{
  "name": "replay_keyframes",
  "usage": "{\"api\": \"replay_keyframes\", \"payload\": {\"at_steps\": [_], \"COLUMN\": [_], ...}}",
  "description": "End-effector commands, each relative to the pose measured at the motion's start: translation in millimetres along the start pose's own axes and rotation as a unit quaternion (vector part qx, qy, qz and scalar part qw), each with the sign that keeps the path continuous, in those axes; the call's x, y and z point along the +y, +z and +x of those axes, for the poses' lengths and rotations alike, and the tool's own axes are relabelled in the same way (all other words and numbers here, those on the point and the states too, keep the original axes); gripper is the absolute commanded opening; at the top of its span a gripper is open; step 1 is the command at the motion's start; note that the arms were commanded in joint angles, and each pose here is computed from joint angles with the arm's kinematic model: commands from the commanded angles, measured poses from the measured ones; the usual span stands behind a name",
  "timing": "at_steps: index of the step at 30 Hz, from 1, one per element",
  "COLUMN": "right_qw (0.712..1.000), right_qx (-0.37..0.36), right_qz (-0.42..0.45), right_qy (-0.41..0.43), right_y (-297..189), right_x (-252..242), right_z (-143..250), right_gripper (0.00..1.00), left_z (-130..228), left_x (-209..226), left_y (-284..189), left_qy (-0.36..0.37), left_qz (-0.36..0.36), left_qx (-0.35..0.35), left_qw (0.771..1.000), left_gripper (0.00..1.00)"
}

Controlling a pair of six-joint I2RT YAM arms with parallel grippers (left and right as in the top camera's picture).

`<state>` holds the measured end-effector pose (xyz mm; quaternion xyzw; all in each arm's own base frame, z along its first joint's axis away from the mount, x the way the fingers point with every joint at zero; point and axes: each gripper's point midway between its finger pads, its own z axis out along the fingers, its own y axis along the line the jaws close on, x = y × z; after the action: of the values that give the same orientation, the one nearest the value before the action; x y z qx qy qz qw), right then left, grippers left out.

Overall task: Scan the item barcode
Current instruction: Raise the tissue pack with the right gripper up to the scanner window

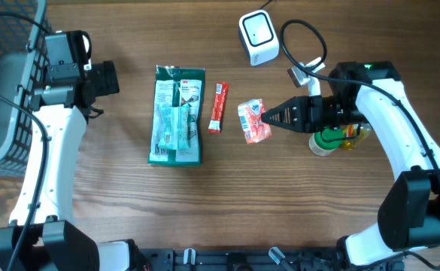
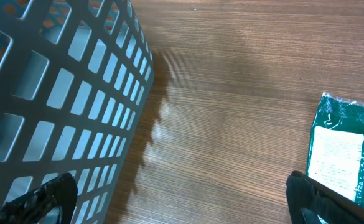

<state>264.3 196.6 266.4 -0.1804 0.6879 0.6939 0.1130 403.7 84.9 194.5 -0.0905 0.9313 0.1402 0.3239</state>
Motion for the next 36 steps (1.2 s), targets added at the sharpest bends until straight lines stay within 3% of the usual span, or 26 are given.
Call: {"api": "replay_keyframes", "payload": {"at_steps": [1,13,18,22,25,28,31,36], "right_qw": [1.0,0.999,0.992,0.963,0.949,0.939,0.921,0.849], "right_qx": [-0.011,0.021,0.061,0.084,0.084,0.047,0.044,0.025], "right_qz": [-0.011,0.027,0.114,0.257,0.304,0.342,0.387,0.52], "right_qy": [-0.021,-0.006,0.0,0.007,-0.025,-0.005,-0.02,-0.088], "right_y": [0,0,-6,-25,-33,-40,-47,-65], "right_x": [9,-10,-46,-97,-114,-118,-101,-42], "right_z": [-3,2,6,2,-8,-30,-52,-102], "right_gripper": [0.04,0.04,0.04,0.05,0.04,0.04,0.04,0.04], "left_z": [-2,-2,-2,-2,-2,-2,-2,-2], "left_x": [1,1,1,1,1,1,1,1], "left_y": [-1,-1,-1,-1,-1,-1,-1,-1], "left_qy": [0.003,0.003,0.003,0.003,0.003,0.003,0.003,0.003], "left_qz": [-0.001,-0.001,-0.001,-0.001,-0.001,-0.001,-0.001,-0.001], "left_qx": [-0.003,-0.003,-0.003,-0.003,-0.003,-0.003,-0.003,-0.003], "left_qw": [1.0,1.0,1.0,1.0,1.0,1.0,1.0,1.0], "left_gripper": [1.0,1.0,1.0,1.0,1.0,1.0,1.0,1.0]}}
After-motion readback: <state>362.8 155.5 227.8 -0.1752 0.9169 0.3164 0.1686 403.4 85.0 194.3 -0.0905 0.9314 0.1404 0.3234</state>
